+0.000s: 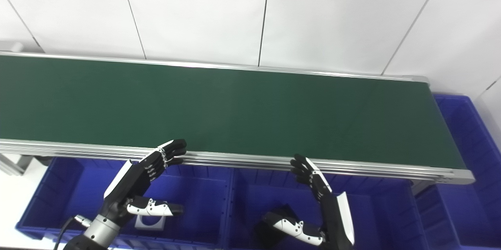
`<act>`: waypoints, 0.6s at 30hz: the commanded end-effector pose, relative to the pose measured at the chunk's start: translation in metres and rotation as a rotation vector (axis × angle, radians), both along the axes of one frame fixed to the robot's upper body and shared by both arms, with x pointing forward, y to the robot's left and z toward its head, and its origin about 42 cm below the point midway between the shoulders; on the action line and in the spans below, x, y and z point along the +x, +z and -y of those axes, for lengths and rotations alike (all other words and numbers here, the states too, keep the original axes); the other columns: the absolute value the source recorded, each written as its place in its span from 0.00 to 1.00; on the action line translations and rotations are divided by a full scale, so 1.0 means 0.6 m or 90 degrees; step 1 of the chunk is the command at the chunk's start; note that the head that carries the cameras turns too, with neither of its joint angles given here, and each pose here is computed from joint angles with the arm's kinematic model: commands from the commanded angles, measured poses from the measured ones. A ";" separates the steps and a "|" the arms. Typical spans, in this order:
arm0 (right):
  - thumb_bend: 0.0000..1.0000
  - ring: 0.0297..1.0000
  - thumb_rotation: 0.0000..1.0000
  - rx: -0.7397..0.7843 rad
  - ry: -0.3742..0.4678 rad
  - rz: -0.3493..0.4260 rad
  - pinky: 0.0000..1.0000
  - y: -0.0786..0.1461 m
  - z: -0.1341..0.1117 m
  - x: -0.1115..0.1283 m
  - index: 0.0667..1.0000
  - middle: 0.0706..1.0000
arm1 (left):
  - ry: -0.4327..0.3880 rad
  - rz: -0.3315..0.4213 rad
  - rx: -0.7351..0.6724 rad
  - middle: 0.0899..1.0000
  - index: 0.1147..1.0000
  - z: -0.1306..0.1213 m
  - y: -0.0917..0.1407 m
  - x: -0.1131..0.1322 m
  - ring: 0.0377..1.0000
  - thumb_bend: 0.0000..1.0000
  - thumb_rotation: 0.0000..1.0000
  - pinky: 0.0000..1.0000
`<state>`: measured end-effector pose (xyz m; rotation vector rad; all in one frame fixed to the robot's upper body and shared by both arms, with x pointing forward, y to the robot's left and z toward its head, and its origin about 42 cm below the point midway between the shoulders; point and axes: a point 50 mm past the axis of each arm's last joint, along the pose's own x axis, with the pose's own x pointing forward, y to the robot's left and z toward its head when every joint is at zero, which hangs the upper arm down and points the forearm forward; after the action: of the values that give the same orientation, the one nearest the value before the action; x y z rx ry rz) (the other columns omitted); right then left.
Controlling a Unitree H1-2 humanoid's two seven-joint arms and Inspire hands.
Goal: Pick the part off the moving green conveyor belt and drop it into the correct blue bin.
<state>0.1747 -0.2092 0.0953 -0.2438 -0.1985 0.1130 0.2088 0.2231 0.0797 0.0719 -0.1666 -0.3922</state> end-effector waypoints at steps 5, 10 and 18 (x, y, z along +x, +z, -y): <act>0.83 0.79 0.35 -0.006 -0.007 0.009 0.76 0.006 -0.007 0.001 0.86 0.81 | -0.001 0.043 -0.016 0.87 0.85 -0.008 0.009 0.007 0.85 0.92 0.19 0.83; 0.83 0.79 0.35 -0.006 -0.003 0.006 0.75 0.002 -0.009 0.003 0.86 0.82 | 0.002 0.048 -0.021 0.86 0.85 -0.012 0.006 0.006 0.84 0.90 0.16 0.82; 0.82 0.80 0.35 -0.006 -0.001 0.002 0.76 0.000 -0.010 0.003 0.87 0.83 | 0.009 0.052 -0.026 0.85 0.84 -0.015 0.001 0.007 0.84 0.89 0.13 0.83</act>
<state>0.1750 -0.2052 0.0912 -0.2656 -0.1851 0.1179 0.2077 0.2326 0.0712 0.0523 -0.1842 -0.3736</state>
